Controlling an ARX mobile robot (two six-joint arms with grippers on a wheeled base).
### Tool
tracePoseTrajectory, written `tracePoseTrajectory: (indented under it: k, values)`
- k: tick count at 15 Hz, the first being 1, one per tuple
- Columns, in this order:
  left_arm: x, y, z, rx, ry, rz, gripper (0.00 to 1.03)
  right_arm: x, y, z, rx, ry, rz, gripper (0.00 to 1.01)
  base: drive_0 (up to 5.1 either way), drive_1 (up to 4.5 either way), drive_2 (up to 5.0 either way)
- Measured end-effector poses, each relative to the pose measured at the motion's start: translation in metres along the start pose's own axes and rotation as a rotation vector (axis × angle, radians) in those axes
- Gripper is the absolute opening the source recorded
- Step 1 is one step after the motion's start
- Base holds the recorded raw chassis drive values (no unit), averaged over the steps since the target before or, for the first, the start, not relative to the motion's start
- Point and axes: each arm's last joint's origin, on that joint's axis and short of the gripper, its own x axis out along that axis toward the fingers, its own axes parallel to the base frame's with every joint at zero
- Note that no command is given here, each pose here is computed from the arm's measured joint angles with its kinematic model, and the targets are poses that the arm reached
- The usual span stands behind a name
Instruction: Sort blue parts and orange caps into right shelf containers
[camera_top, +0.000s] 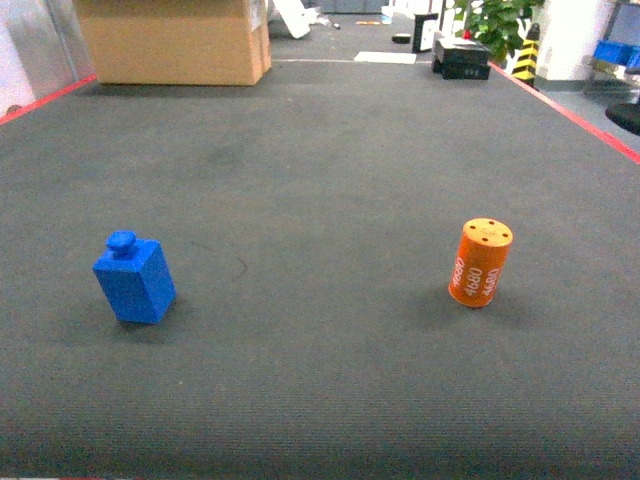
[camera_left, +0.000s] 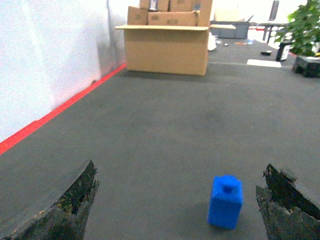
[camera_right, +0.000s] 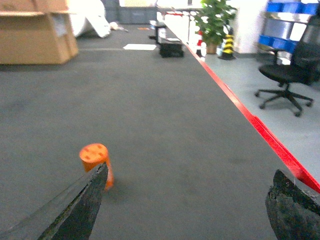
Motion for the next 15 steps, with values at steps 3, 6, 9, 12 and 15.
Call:
tracePoseTrajectory:
  k: [3,6,9,12,15]
  values:
    - [0.074,-0.03,0.017,-0.021,0.012,-0.122,0.98,0.079,0.036,0.033,0.028,-0.02,0.151,0.98,0.0,0.0,0.0]
    - [0.119,-0.067,-0.022,0.026,0.208,-0.205,0.98,0.146,0.068,-0.006,0.021,0.178,0.217,0.98,0.0,0.0,0.0]
    - [0.13,-0.076,-0.05,0.033,0.293,-0.222,0.98,0.164,0.083,-0.042,0.019,0.292,0.251,0.98,0.0,0.0,0.0]
    - [0.138,-0.076,-0.073,0.036,0.351,-0.208,0.98,0.174,0.093,-0.055,0.013,0.316,0.268,0.98,0.0,0.0,0.0]
    - [0.149,-0.069,-0.086,0.024,0.382,-0.177,0.98,0.178,0.094,-0.073,0.005,0.375,0.262,0.98,0.0,0.0,0.0]
